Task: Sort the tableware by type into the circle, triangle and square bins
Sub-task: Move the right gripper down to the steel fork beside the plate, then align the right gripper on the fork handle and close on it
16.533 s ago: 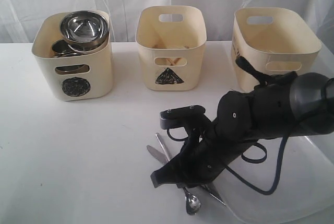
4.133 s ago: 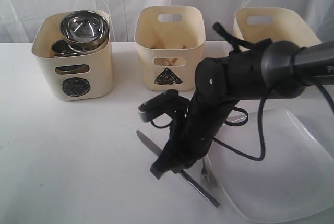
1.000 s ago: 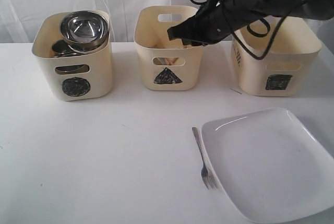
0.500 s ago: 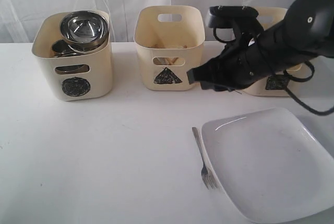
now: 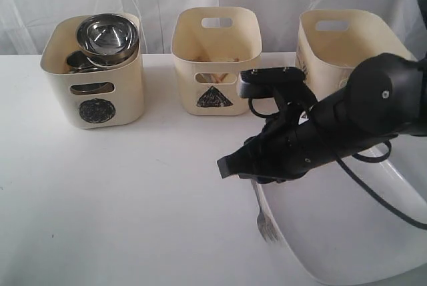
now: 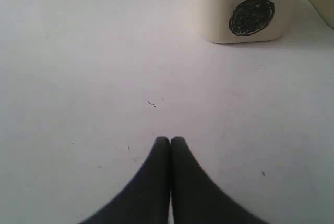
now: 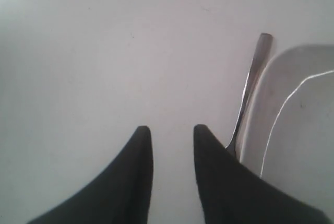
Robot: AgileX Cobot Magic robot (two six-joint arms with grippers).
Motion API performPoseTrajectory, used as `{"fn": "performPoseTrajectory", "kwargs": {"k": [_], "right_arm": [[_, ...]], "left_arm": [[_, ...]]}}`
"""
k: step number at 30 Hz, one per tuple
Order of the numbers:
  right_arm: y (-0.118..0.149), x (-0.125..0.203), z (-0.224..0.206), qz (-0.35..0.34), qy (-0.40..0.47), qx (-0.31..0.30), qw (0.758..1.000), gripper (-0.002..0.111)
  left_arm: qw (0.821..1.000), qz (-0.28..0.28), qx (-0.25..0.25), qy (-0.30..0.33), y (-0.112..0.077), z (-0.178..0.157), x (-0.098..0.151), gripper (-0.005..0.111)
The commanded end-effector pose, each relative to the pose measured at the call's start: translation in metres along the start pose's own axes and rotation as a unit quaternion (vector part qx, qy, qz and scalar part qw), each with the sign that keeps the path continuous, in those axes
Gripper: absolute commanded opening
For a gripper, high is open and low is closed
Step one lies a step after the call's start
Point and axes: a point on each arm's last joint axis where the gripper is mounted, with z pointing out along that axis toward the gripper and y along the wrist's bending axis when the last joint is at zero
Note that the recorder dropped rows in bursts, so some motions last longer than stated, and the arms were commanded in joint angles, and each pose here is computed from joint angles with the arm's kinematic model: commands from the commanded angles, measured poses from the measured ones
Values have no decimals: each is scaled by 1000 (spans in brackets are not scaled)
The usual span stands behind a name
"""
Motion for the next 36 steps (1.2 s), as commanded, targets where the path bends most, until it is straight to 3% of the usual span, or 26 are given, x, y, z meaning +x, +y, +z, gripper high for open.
{"fn": "performPoseTrajectory", "kwargs": {"k": [1,21,36], "right_arm": [[1,8,3,35,-2,2,999,27],[-5,30,54,85,92,24,992,27],[-19,29,56,62,78,87,991,27]], "left_arm": [[1000,-5,-1,-2,0,0,1,0],[1000,-5,-1,-2,0,0,1,0],[1000,-5,-1,-2,0,0,1,0]]}}
